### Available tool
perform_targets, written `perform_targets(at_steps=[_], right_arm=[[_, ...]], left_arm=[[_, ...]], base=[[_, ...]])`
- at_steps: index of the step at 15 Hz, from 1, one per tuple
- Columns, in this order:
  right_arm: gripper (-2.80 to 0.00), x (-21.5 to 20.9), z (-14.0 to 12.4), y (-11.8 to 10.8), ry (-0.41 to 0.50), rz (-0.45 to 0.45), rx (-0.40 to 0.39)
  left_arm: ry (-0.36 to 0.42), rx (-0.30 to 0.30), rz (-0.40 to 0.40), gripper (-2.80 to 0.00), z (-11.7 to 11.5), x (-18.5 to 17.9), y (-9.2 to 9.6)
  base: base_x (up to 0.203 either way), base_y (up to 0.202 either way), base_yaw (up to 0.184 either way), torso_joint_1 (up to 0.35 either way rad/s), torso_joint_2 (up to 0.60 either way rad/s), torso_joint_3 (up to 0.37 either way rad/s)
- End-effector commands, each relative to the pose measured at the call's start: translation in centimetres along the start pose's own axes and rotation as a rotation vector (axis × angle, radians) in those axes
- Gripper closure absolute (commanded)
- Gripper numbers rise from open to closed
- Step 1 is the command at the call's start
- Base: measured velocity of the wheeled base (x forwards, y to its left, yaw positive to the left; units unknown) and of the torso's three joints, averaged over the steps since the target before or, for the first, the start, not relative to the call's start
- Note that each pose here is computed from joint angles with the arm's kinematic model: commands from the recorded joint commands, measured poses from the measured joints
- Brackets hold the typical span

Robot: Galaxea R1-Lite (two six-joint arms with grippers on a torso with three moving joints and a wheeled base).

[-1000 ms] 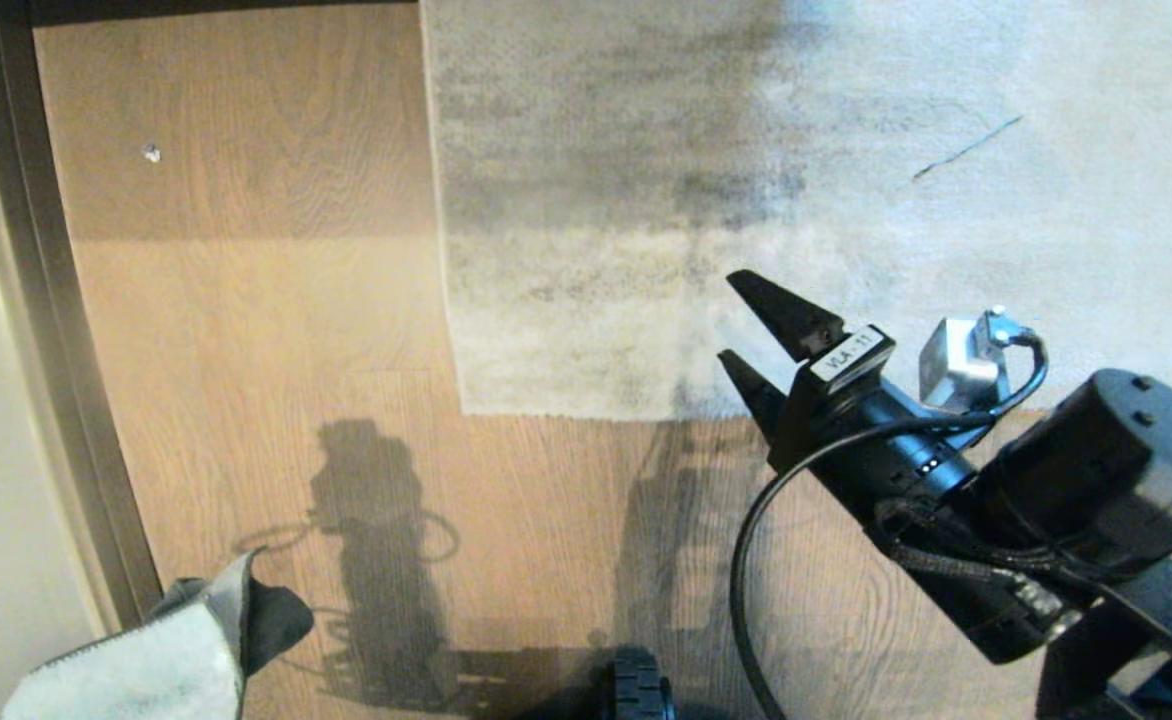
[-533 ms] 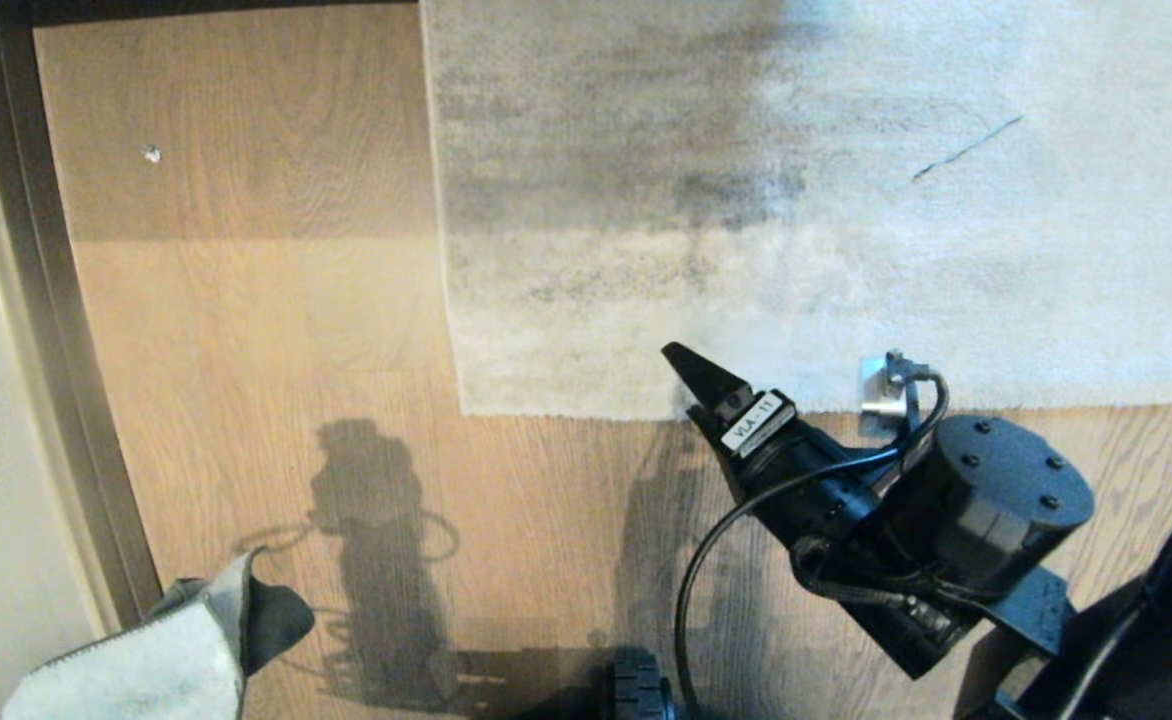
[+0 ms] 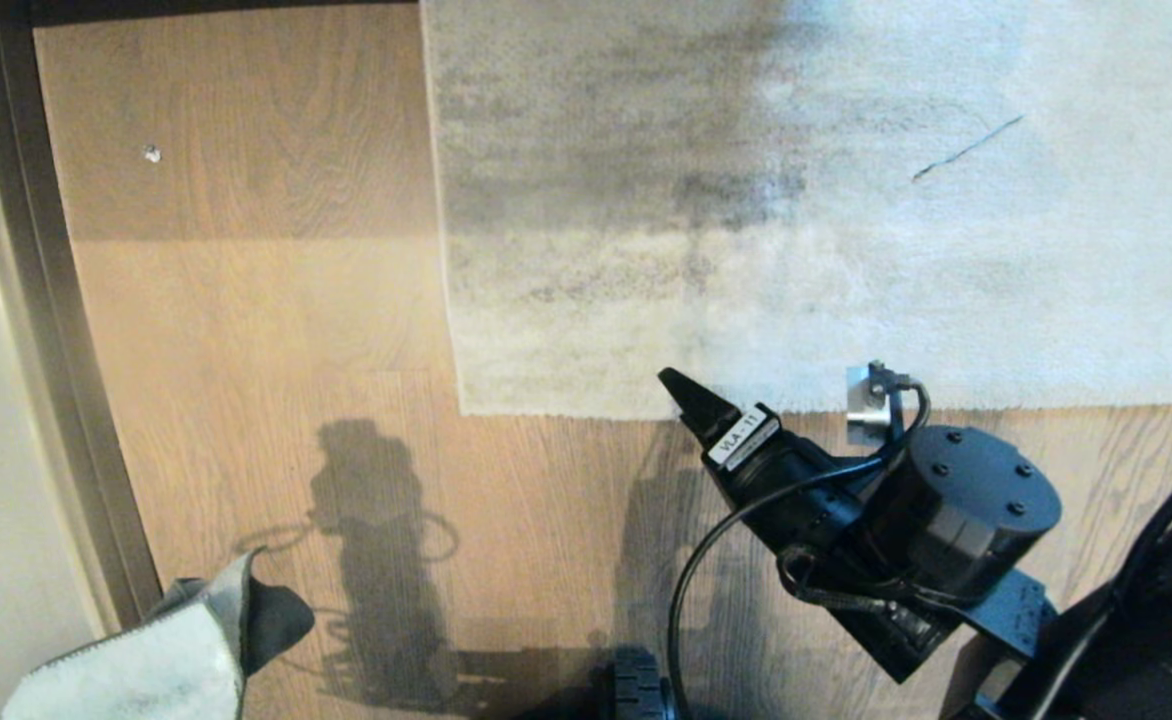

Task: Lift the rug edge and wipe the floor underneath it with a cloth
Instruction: Lay down the carpet

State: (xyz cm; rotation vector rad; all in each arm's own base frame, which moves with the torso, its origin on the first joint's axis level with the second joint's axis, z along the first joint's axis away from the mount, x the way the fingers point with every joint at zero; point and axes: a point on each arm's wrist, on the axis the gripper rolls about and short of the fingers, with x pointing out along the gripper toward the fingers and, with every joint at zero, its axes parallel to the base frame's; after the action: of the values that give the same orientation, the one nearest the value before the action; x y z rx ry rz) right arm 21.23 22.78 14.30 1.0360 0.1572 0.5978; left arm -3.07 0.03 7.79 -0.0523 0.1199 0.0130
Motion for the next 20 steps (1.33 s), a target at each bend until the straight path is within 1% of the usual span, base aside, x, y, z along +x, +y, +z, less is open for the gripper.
perform_targets(at_steps=[1, 2, 4, 6, 9, 11, 14, 18, 20], right_arm=[[0.0, 0.0, 0.6, 0.7, -0.058, 0.036, 0.024], [0.0, 0.1, 0.8, 1.1, -0.081, 0.042, 0.028], [0.0, 0.3, 0.4, 0.6, -0.071, 0.024, 0.005], [0.0, 0.7, -0.3, -0.6, -0.058, -0.017, -0.01], [0.0, 1.5, -2.4, -3.4, -0.043, -0.117, -0.039], [0.0, 2.6, -3.0, -4.0, -0.073, -0.137, -0.039], [0.0, 4.1, -2.4, -4.8, -0.123, -0.142, -0.043], [0.0, 5.4, -0.7, -7.4, -0.18, -0.195, -0.07], [0.0, 6.3, -0.5, -7.9, -0.202, -0.193, -0.069]], left_arm=[[0.001, -0.001, 0.001, 0.0, 0.0, 0.0, 0.0], [0.001, -0.001, 0.001, 0.0, 0.0, 0.0, 0.0], [0.001, -0.001, 0.001, 0.0, 0.0, 0.0, 0.0], [0.001, -0.001, 0.001, 0.0, 0.0, 0.0, 0.0], [0.001, -0.001, 0.001, 0.0, 0.0, 0.0, 0.0], [0.001, -0.001, 0.001, 0.0, 0.0, 0.0, 0.0], [0.001, -0.001, 0.001, 0.0, 0.0, 0.0, 0.0], [0.001, -0.001, 0.001, 0.0, 0.0, 0.0, 0.0], [0.001, -0.001, 0.001, 0.0, 0.0, 0.0, 0.0]], base=[[0.0, 0.0, 0.0, 0.0, 0.0, 0.0], [0.0, 0.0, 0.0, 0.0, 0.0, 0.0], [0.0, 0.0, 0.0, 0.0, 0.0, 0.0], [0.0, 0.0, 0.0, 0.0, 0.0, 0.0], [0.0, 0.0, 0.0, 0.0, 0.0, 0.0], [0.0, 0.0, 0.0, 0.0, 0.0, 0.0], [0.0, 0.0, 0.0, 0.0, 0.0, 0.0], [0.0, 0.0, 0.0, 0.0, 0.0, 0.0], [0.0, 0.0, 0.0, 0.0, 0.0, 0.0]])
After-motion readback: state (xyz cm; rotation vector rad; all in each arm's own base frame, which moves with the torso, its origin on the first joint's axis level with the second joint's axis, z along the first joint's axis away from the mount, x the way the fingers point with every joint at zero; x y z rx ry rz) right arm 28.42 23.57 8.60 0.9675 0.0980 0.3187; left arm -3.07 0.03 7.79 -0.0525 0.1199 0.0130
